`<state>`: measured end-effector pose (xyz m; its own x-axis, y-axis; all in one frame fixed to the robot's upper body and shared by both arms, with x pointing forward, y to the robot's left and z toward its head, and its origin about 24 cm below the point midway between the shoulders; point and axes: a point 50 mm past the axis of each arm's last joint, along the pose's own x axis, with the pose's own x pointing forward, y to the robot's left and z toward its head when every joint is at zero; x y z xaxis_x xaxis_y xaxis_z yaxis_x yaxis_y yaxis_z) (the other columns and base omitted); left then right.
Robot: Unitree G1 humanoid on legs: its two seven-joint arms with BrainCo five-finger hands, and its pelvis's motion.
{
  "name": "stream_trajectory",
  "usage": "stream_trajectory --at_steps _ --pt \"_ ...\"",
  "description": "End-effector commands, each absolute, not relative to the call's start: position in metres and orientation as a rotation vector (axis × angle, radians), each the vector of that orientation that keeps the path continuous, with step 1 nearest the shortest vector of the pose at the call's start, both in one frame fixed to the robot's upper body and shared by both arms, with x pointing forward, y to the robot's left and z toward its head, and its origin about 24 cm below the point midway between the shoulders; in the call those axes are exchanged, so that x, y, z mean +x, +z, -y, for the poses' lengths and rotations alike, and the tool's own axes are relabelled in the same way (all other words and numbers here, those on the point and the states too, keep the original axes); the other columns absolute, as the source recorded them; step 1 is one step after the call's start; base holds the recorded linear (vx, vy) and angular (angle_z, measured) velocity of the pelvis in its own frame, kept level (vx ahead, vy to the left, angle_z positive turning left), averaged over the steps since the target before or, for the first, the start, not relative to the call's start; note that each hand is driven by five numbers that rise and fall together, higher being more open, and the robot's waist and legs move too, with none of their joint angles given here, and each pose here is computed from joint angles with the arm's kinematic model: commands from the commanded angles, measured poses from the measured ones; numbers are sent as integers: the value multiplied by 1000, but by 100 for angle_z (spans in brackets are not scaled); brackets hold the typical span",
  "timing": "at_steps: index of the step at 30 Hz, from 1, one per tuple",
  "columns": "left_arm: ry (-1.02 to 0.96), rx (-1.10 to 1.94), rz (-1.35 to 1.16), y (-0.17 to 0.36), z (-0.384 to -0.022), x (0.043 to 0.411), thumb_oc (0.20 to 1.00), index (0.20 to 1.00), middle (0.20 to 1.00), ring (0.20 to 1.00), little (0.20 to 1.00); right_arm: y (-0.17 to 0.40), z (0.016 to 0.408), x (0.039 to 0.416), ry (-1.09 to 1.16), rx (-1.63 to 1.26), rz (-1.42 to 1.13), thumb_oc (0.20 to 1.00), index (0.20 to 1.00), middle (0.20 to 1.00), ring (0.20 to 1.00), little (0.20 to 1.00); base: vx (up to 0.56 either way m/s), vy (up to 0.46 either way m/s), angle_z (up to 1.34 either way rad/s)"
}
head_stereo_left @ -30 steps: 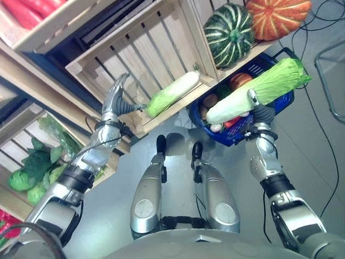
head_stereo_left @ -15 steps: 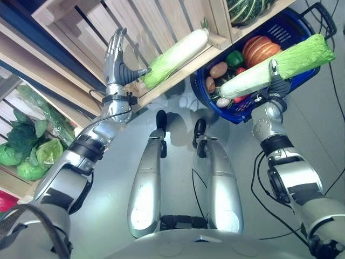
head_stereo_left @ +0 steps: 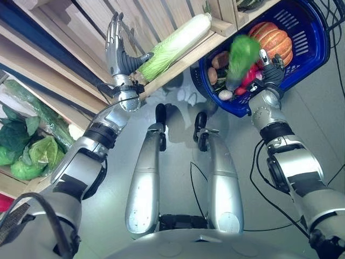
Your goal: Pick up fruits and vegetables into the basket
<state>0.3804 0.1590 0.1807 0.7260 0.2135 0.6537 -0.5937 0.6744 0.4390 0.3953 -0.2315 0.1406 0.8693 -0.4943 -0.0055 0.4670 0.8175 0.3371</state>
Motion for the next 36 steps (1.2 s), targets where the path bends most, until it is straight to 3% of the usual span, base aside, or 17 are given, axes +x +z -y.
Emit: stream_trajectory --at_steps 1,11,17,27,36 --pt "542 735 652 194 -154 388 1000 1000 1000 1000 1000 147 233 397 -570 253 67 1000 1000 1000 1000 1000 70 42 -19" --pt "484 885 557 206 -162 404 1000 1000 1000 1000 1000 147 222 398 -579 319 65 1000 1000 1000 1000 1000 22 35 -16" --pt "564 924 452 199 -182 406 1000 1000 1000 1000 1000 144 189 385 -418 404 137 1000 1000 1000 1000 1000 -6 52 -17" --pt "674 929 338 182 -204 401 1000 1000 1000 1000 1000 87 173 339 -341 649 86 1000 1000 1000 1000 1000 -20 32 -11" --pt "876 1000 221 177 -223 396 1000 1000 1000 1000 1000 102 148 327 -210 711 195 1000 1000 1000 1000 1000 -18 3 -5"
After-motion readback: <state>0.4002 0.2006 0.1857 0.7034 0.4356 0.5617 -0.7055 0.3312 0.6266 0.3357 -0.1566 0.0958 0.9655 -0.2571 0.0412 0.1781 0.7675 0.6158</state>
